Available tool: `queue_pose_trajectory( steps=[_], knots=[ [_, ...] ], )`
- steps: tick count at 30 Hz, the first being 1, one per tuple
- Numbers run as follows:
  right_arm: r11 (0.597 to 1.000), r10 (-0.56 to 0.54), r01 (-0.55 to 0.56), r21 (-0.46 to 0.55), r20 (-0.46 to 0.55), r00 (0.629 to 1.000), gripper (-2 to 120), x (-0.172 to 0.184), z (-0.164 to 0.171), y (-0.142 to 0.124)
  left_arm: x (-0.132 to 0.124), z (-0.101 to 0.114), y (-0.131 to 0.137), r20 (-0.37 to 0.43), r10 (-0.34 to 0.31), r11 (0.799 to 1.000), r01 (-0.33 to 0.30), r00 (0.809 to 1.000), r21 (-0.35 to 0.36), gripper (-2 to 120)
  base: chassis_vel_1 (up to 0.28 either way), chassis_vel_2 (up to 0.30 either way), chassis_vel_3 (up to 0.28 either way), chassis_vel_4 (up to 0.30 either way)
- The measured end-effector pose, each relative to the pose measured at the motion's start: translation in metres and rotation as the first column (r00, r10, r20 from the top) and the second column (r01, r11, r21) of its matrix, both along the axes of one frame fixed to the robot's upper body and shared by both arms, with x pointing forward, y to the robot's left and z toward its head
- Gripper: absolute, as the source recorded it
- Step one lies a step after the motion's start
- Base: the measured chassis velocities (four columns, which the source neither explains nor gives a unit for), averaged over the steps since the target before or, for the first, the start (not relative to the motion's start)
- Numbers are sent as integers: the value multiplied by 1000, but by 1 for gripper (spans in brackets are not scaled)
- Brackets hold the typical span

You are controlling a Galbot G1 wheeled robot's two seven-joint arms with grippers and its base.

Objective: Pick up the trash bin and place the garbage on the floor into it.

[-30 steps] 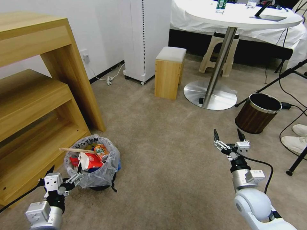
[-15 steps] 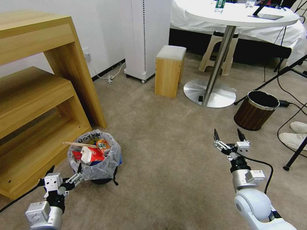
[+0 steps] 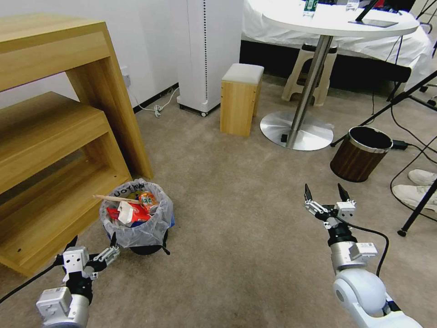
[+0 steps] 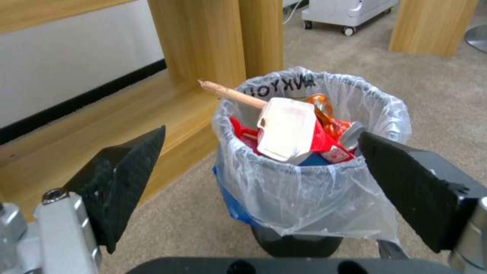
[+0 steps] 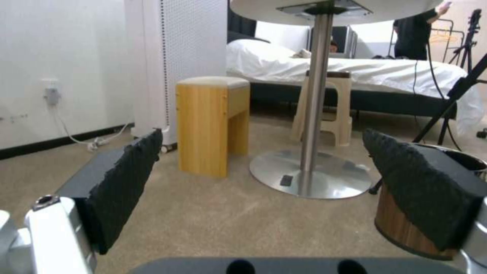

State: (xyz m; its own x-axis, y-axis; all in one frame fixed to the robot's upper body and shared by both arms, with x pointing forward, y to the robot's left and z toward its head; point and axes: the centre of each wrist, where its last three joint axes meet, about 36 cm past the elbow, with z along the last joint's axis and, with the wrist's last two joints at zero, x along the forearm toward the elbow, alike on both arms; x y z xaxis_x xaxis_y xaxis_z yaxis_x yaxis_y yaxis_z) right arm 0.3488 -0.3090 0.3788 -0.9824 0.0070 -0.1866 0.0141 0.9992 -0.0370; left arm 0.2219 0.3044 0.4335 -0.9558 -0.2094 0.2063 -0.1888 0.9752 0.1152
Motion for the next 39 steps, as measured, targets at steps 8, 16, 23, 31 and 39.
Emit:
queue_pose_trajectory(
  steps=[8,16,23,31,39],
  knots=[
    [1000,0,0,0,0,1000,100,0,0,0,0,0,0,0,0,1000,0,1000,0,100,52,-47,-53,47],
    [1000,0,0,0,0,1000,100,0,0,0,0,0,0,0,0,1000,0,1000,0,100,44,-49,-47,51],
    [1000,0,0,0,0,1000,100,0,0,0,0,0,0,0,0,1000,0,1000,0,100,49,-44,-49,38],
    [1000,0,0,0,0,1000,100,0,0,0,0,0,0,0,0,1000,0,1000,0,100,54,-50,-58,51],
    [1000,0,0,0,0,1000,100,0,0,0,0,0,0,0,0,1000,0,1000,0,100,31,-47,-32,37]
  ],
)
